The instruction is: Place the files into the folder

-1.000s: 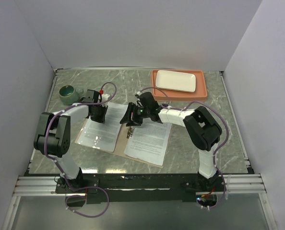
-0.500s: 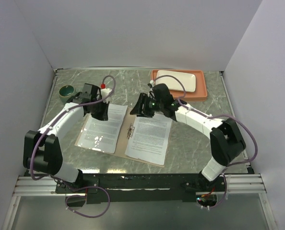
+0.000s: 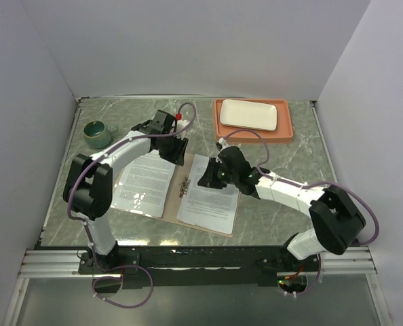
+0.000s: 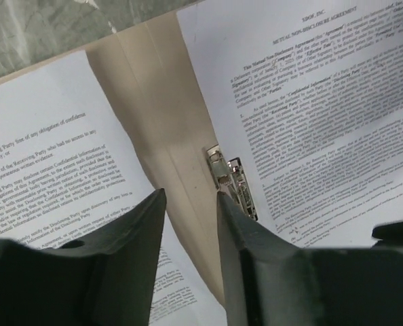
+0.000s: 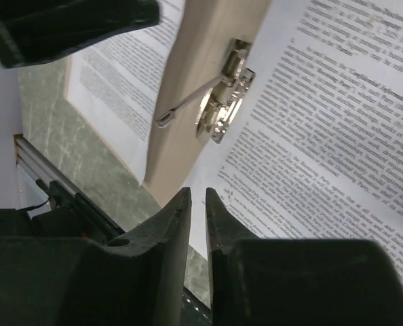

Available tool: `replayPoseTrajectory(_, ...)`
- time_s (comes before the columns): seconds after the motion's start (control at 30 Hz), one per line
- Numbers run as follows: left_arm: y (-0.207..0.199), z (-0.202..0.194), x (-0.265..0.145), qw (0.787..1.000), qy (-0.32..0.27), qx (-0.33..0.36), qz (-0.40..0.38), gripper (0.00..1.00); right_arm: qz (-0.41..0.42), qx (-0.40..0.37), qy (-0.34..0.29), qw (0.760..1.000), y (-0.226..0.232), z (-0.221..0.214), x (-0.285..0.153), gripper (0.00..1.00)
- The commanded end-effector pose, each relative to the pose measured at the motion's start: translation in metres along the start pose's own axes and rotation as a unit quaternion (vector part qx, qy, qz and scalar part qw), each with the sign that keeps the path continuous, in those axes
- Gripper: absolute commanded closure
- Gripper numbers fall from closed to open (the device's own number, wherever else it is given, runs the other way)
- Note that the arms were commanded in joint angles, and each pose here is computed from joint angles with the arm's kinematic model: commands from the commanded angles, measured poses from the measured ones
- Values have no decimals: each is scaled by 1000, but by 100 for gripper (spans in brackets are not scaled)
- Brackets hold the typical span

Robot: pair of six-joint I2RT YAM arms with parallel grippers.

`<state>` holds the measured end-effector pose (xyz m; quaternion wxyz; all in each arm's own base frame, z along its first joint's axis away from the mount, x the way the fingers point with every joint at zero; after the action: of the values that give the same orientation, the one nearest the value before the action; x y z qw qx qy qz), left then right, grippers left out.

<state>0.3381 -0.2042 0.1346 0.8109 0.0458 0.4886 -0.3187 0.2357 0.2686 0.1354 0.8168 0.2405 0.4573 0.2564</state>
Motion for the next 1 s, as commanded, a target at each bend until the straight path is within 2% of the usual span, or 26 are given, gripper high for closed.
replayPoseTrajectory(0.0, -17, 22, 10, 1000, -25, 7, -2, 50, 42, -31, -90, 995, 18, 17, -15, 83)
replayPoseTrajectory(0.03, -18, 24, 14, 1000, -28, 8, 3, 45, 61, -40, -117, 990, 27, 23, -22, 84)
replayPoseTrajectory(0.13, -23, 18, 27, 1000, -18, 3, 15, 39, 61, -58, -149, 985, 22, 19, -23, 88)
replayPoseTrajectory(0.27, -22, 9, 43, 999, -6, -15, 40, 29, 85, -122, -199, 968, 18, 5, -21, 91)
replayPoseTrajectory(0.37, -19, 7, 53, 998, -2, -24, 60, 28, 89, -155, -229, 957, 16, 0, -18, 90)
replayPoseTrajectory(0.57, -14, 9, 68, 994, -1, -25, 106, 28, 95, -177, -237, 950, 21, 1, -2, 93)
replayPoseTrajectory(0.97, -20, 6, 75, 995, 10, -14, 103, 28, 84, -228, -239, 940, 33, 2, 43, 96)
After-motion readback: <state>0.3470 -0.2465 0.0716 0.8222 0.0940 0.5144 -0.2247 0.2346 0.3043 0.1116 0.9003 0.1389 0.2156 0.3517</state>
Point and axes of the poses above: each gripper's point midway between its finger pads, its own x axis out along the fingers, its own y axis along the line the jaws close on, z = x × y, the point moved 5 cm from there along -x, back along the fingers
